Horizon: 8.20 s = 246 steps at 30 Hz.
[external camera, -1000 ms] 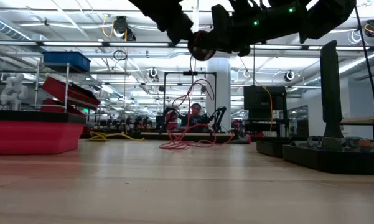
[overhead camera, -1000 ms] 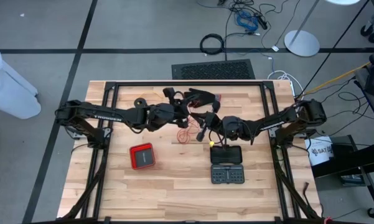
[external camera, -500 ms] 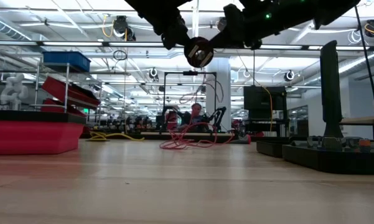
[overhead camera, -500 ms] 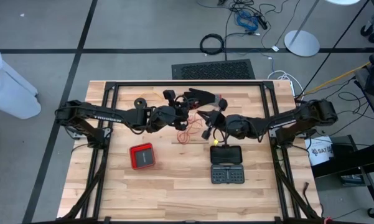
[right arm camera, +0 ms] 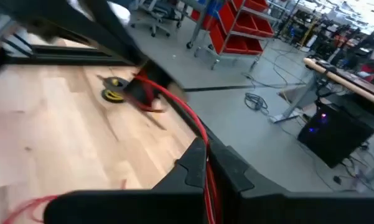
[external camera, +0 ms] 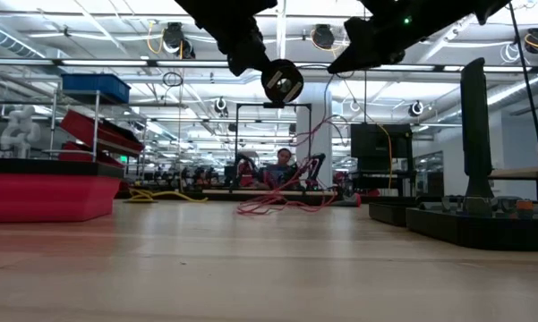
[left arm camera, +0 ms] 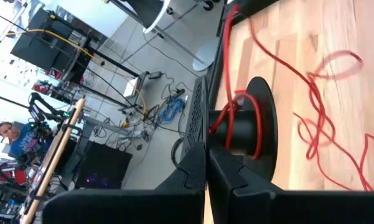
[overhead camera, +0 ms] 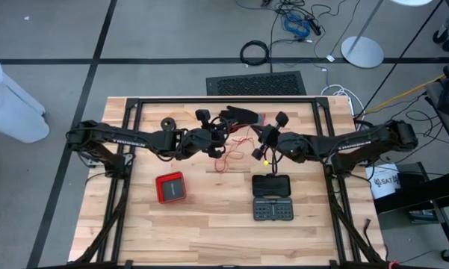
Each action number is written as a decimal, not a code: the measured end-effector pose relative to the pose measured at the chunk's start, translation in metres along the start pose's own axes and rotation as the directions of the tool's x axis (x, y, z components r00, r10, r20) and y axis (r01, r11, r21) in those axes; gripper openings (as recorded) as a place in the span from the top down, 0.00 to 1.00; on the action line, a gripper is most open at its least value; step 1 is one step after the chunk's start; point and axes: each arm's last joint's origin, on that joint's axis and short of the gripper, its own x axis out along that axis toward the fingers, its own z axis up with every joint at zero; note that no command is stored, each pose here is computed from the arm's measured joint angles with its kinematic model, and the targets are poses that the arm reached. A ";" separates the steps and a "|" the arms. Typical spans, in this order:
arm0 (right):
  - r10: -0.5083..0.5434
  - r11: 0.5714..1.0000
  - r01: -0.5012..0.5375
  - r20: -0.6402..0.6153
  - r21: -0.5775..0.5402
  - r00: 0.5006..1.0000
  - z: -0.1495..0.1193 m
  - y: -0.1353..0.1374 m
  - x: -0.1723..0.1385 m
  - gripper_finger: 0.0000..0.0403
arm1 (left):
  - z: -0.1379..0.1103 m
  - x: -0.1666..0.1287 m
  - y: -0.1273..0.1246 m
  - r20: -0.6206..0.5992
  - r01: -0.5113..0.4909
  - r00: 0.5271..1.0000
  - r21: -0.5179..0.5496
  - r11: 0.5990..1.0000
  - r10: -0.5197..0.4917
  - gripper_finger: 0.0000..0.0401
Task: Coil cords
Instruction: Coil the red wire onto the spool
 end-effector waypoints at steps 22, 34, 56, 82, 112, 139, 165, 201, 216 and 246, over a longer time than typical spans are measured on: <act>0.003 0.999 -0.003 0.005 0.044 1.000 -0.014 0.004 0.040 1.00 | 0.021 -0.006 0.022 0.248 0.019 0.967 -0.310 0.951 0.061 1.00; 0.053 0.990 -0.076 0.188 0.116 0.981 -0.012 0.023 0.059 1.00 | 0.013 0.023 0.019 0.212 -0.024 0.973 -0.319 0.948 0.096 1.00; 0.195 0.965 -0.223 0.191 0.140 0.962 -0.013 0.028 0.057 1.00 | -0.001 0.030 0.008 0.064 -0.067 0.996 -0.008 0.998 0.068 1.00; 0.268 0.960 -0.280 0.267 0.006 0.926 0.019 0.025 0.045 1.00 | -0.010 0.030 -0.001 -0.015 0.012 1.000 0.045 0.999 -0.011 1.00; 0.313 0.920 -0.308 -0.020 -0.244 0.950 0.013 -0.012 0.008 1.00 | 0.012 -0.032 0.028 0.256 0.223 0.951 -0.175 0.959 -0.174 1.00; 0.242 0.964 -0.258 0.185 0.067 0.953 0.030 -0.023 0.018 0.82 | 0.028 -0.041 0.048 0.533 0.335 0.827 -0.214 0.917 -0.178 1.00; 0.324 0.944 -0.321 -0.023 0.071 0.946 -0.082 -0.008 0.001 0.69 | 0.027 -0.059 0.072 0.587 0.306 0.803 -0.259 0.916 -0.102 1.00; 0.565 0.823 -0.565 0.006 0.068 0.825 -0.075 0.075 0.065 0.93 | 0.023 -0.058 0.069 0.548 0.319 0.824 -0.243 0.916 -0.141 1.00; 0.857 0.490 -0.698 -0.434 0.522 0.278 -0.073 0.109 -0.105 1.00 | 0.011 -0.044 0.086 0.490 0.225 0.868 -0.247 0.942 -0.079 1.00; 0.696 0.715 -0.428 -0.617 0.553 0.367 -0.044 0.068 -0.187 0.69 | 0.001 -0.037 0.085 0.426 0.259 0.893 -0.222 0.940 -0.146 1.00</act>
